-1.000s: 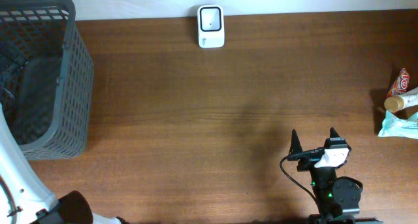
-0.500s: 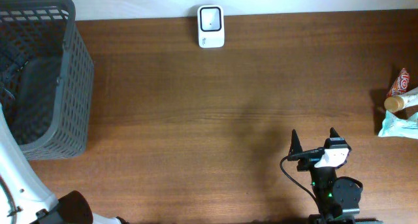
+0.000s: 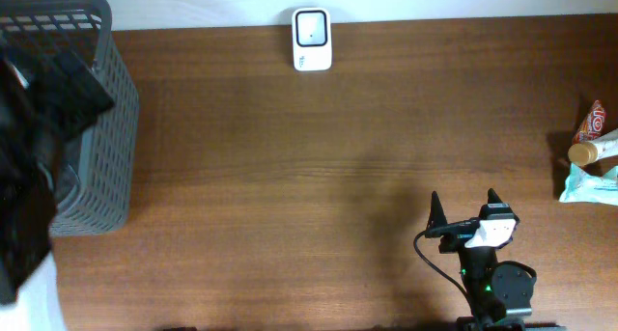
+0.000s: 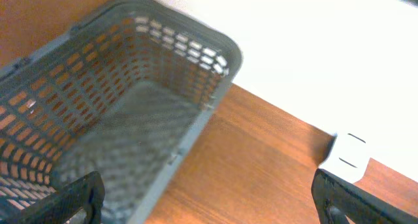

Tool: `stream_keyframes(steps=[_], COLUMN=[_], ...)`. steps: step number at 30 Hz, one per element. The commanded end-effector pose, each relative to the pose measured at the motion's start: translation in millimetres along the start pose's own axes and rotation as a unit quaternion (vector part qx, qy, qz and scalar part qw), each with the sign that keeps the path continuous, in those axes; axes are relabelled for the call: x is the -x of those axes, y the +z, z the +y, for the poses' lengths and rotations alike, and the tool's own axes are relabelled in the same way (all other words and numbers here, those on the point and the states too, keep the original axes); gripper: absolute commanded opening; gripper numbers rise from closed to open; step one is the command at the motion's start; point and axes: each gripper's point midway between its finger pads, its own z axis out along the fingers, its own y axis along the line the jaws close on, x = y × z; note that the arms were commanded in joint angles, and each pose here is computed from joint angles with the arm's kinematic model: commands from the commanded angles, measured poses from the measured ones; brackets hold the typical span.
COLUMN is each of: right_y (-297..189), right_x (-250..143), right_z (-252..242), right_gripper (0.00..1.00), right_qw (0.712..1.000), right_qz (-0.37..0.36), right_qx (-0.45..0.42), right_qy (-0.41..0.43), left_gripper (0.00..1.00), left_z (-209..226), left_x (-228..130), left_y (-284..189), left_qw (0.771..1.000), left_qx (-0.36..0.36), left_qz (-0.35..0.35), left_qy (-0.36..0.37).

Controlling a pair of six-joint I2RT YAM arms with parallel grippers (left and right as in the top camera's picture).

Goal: Scan the item barcode

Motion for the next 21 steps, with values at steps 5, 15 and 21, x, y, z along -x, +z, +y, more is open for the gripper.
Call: stream_keyframes(steps=[5,15,21], right_y=[0.0,0.1,0.0], right_x=[-2.6,-2.7,-2.6], right_z=[-3.1,-3.1,-3.1], right_gripper=[0.99,0.99,0.99], right_qw=[1.000,1.000,1.000], right_qz=[0.001,0.001,0.001], right_qx=[-0.007,-0.007,-0.007], right_qy=[0.006,0.006,0.006], left_gripper=[0.99,0.99,0.99], left_z=[0.9,-73.8,-42.3], left_x=[-48.2,-82.5,-147.8], left_y=[-49.0,-5.4,31.8], left_qw=[0.998,0.983,0.976], left_qx=[-0.029,-0.173,-0.190], left_qz=[0.057,-0.001,-0.104], left_qy=[0.026,0.057,0.012])
